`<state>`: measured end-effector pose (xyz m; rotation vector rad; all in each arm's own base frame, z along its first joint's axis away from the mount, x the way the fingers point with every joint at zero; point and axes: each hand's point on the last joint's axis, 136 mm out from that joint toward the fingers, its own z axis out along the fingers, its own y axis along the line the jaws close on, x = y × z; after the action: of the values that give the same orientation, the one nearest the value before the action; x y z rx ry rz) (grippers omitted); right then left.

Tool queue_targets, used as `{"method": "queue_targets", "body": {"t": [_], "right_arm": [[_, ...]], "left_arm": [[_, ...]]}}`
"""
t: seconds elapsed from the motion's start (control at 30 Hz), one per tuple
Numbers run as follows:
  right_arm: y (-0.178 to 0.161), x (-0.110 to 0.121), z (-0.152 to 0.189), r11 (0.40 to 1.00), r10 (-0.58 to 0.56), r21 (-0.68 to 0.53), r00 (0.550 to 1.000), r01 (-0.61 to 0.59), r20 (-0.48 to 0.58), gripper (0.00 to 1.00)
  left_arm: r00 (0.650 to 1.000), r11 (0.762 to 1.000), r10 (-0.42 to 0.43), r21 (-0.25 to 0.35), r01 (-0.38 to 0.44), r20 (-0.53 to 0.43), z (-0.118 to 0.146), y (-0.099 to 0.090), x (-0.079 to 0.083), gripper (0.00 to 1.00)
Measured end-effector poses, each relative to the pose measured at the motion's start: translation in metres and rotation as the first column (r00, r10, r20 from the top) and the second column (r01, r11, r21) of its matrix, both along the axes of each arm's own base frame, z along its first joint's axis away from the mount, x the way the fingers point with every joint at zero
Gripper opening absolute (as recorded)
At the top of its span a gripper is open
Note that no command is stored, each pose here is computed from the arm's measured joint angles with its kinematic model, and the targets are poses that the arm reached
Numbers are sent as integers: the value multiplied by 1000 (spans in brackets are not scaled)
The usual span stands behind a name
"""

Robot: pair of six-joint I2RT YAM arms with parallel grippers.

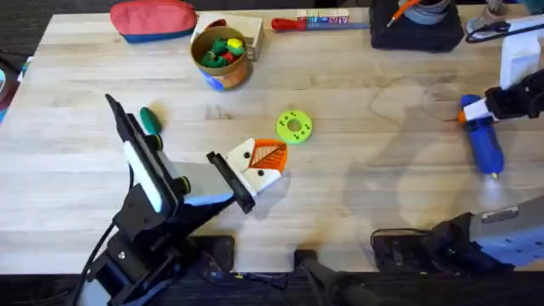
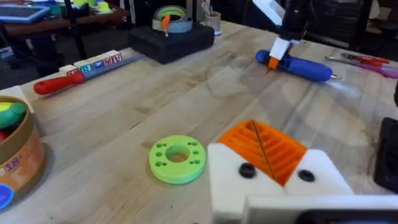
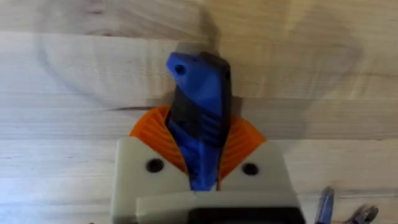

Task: Pick up the gripper from the table and insert it into the empty holder that is missing its gripper. Then pick up a screw, insert it into the mounting hole, and use the screwdriver to tighten it. Finally, clean up the table by picking up the vegetable and placing it into the bucket.

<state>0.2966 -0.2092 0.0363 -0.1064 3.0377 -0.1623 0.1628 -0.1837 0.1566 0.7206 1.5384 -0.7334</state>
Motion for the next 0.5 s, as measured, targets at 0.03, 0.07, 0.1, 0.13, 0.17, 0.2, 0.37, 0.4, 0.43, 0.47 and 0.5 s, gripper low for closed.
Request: {"method": "queue_targets", "body": {"t": [0.03, 0.07, 0.1, 0.13, 0.17, 0.2, 0.37, 0.4, 0.43, 0.47, 0.5], "right_arm": [[-1, 0, 0, 1000, -1, -3, 1000, 1, 1, 78], [-1, 0, 0, 1000, -3, -6, 1000, 3, 2, 31], [-2, 0, 0, 1000, -6, -7, 1000, 6, 3, 13], [-2, 1, 1, 1000, -7, -9, 1000, 7, 5, 14], [-3, 2, 2, 1000, -7, -13, 1000, 7, 13, 14], [-5, 4, 3, 1000, -8, -20, 1000, 9, 22, 14], [-11, 14, 30, 996, -59, -65, 991, 67, 118, 7], [-12, 16, 39, 993, -81, -72, 986, 92, 146, 7], [-13, 17, 51, 989, -112, -78, 977, 127, 180, 7], [-13, 17, 62, 983, -142, -80, 966, 163, 214, 7], [-12, 18, 73, 978, -170, -77, 954, 194, 247, 7]], "left_arm": [[1000, 1000, 0, 0, 0, 0, 0, 0, 0, 5], [1000, 1000, 0, 0, 0, 0, 0, 0, 0, 5], [1000, 1000, 0, 0, 0, 0, 0, 0, 0, 5], [1000, 1000, 0, 0, 0, 0, 0, 0, 0, 5], [1000, 1000, 0, 0, 0, 0, 0, 0, 0, 5], [1000, 1000, 0, 0, 0, 0, 0, 0, 0, 5], [1000, 1000, 0, 0, 0, 0, 0, 0, 0, 5], [1000, 1000, 0, 0, 0, 0, 0, 0, 0, 5], [1000, 1000, 0, 0, 0, 0, 0, 0, 0, 5], [1000, 1000, 0, 0, 0, 0, 0, 0, 0, 5], [1000, 1000, 0, 0, 0, 0, 0, 0, 0, 5]]}}
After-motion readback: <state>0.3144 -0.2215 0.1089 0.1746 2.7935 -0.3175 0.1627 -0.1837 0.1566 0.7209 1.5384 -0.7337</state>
